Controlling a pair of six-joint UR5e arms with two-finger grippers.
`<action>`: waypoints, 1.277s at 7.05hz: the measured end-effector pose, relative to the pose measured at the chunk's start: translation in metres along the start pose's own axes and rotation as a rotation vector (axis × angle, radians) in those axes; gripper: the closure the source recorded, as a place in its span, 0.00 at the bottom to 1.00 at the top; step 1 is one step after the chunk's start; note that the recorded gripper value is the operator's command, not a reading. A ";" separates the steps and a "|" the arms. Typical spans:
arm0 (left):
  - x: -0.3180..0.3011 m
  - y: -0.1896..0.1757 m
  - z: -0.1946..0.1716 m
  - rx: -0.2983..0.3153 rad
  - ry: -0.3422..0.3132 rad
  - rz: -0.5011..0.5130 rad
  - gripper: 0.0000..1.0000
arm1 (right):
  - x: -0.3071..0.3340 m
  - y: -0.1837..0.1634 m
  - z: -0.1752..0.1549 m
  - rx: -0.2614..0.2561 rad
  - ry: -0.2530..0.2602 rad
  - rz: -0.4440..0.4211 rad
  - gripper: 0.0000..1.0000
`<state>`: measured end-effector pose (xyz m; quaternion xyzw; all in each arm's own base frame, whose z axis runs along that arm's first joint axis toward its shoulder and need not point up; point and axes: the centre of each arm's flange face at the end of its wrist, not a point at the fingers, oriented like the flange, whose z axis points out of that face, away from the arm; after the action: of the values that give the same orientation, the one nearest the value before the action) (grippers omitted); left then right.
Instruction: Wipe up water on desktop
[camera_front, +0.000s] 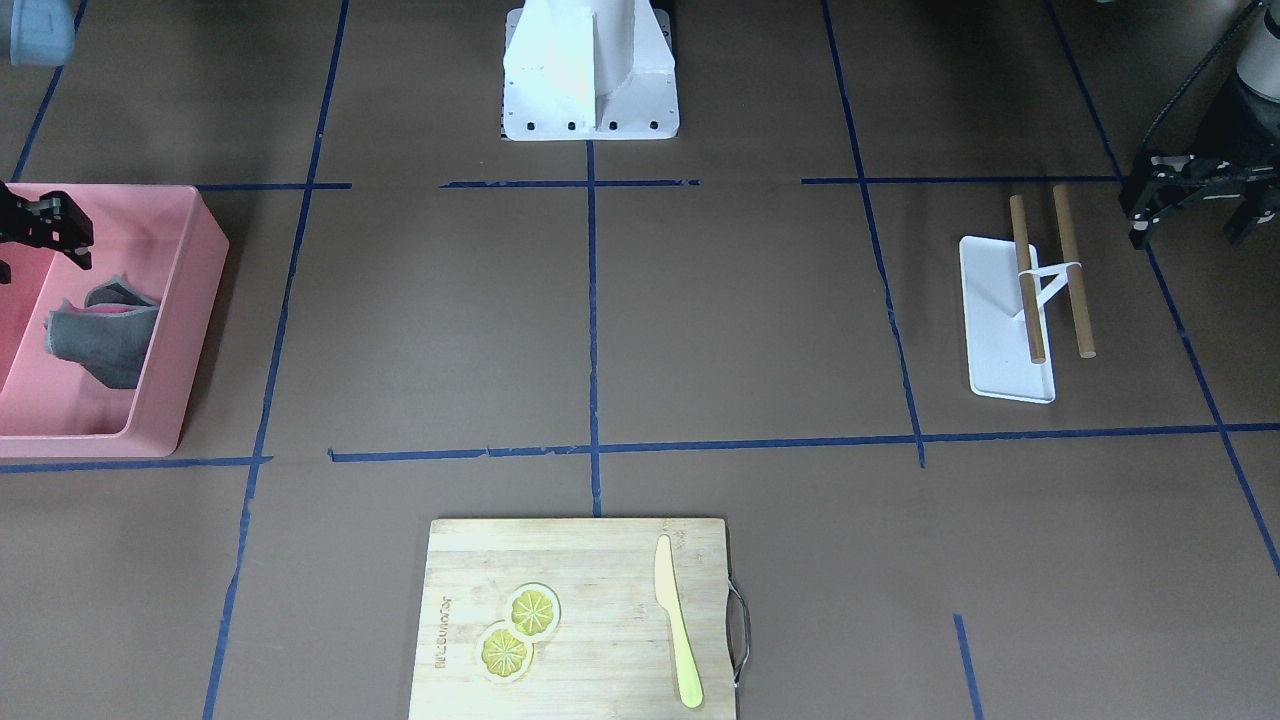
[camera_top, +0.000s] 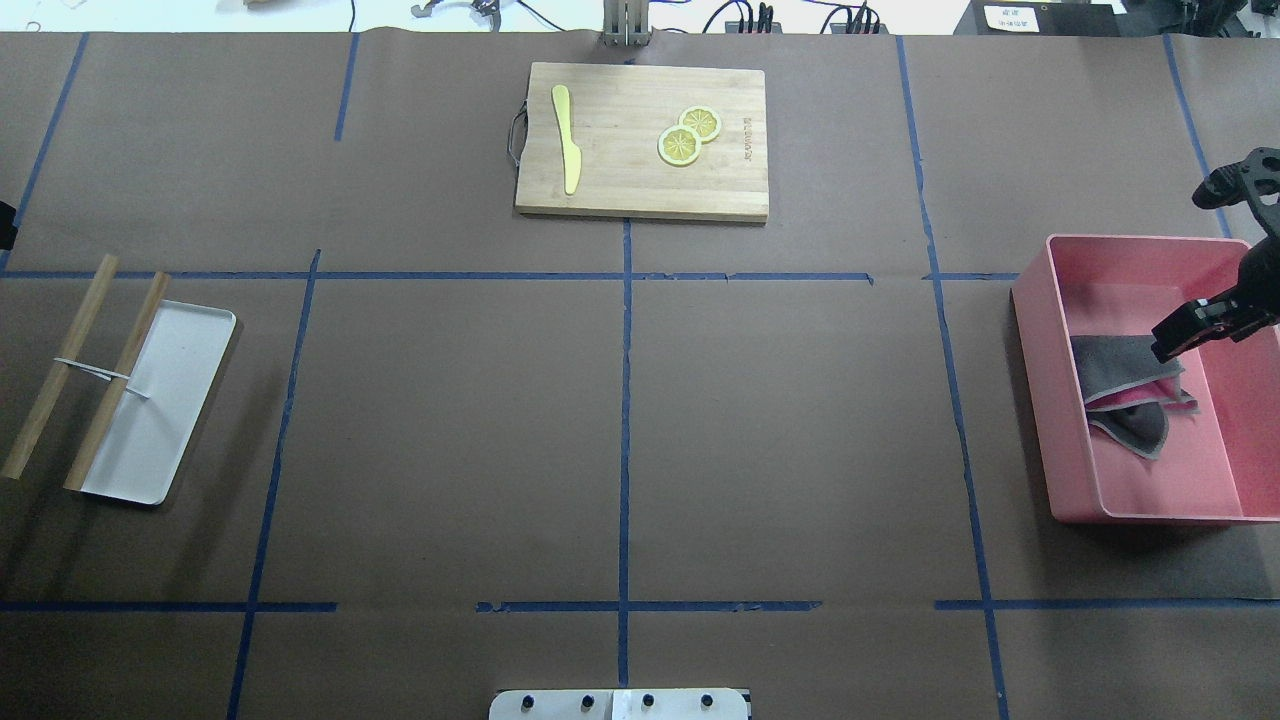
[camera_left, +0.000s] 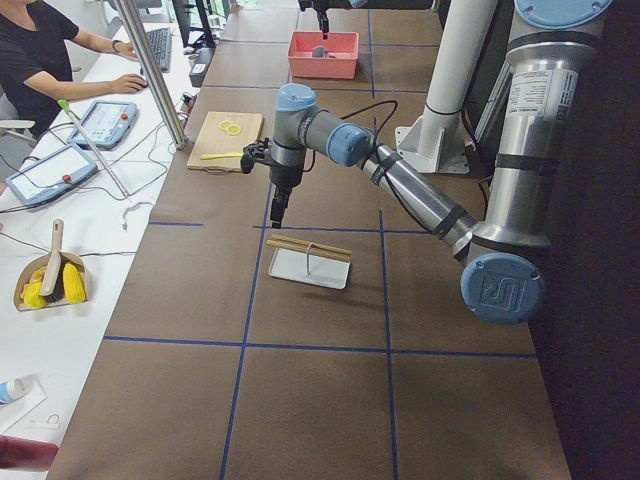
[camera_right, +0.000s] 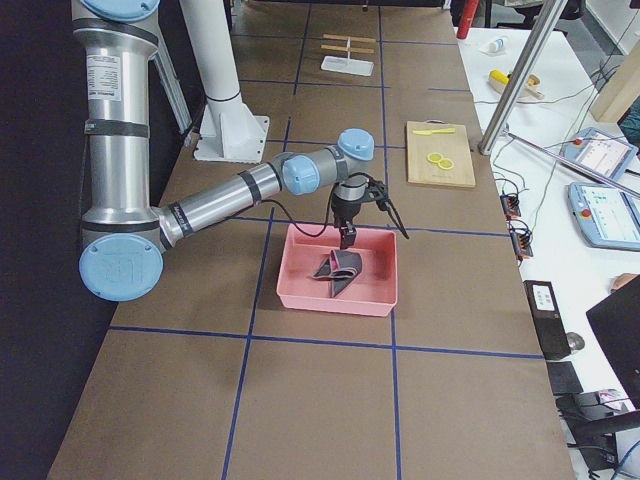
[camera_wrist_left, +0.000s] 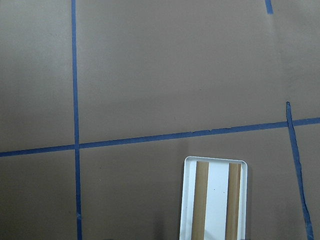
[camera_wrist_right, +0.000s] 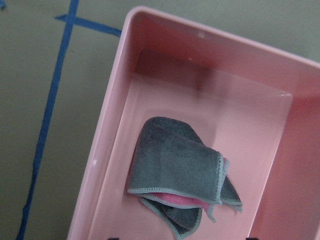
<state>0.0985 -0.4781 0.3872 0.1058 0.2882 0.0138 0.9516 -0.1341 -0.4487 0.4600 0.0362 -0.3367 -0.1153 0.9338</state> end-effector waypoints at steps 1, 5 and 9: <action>-0.019 -0.004 -0.002 0.000 -0.008 0.023 0.07 | 0.016 0.000 -0.027 0.051 -0.002 0.026 0.00; -0.185 -0.012 0.014 -0.079 0.113 0.106 0.00 | 0.138 0.010 -0.048 0.082 -0.030 0.059 0.00; -0.236 0.028 0.033 -0.258 0.172 -0.021 0.00 | 0.221 0.062 -0.036 0.050 -0.054 0.059 0.00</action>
<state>-0.0795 -0.4777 0.5486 -0.0220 0.3655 0.0500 0.9292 0.0658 -0.4421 0.5785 0.0463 -0.3653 -0.0803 0.9263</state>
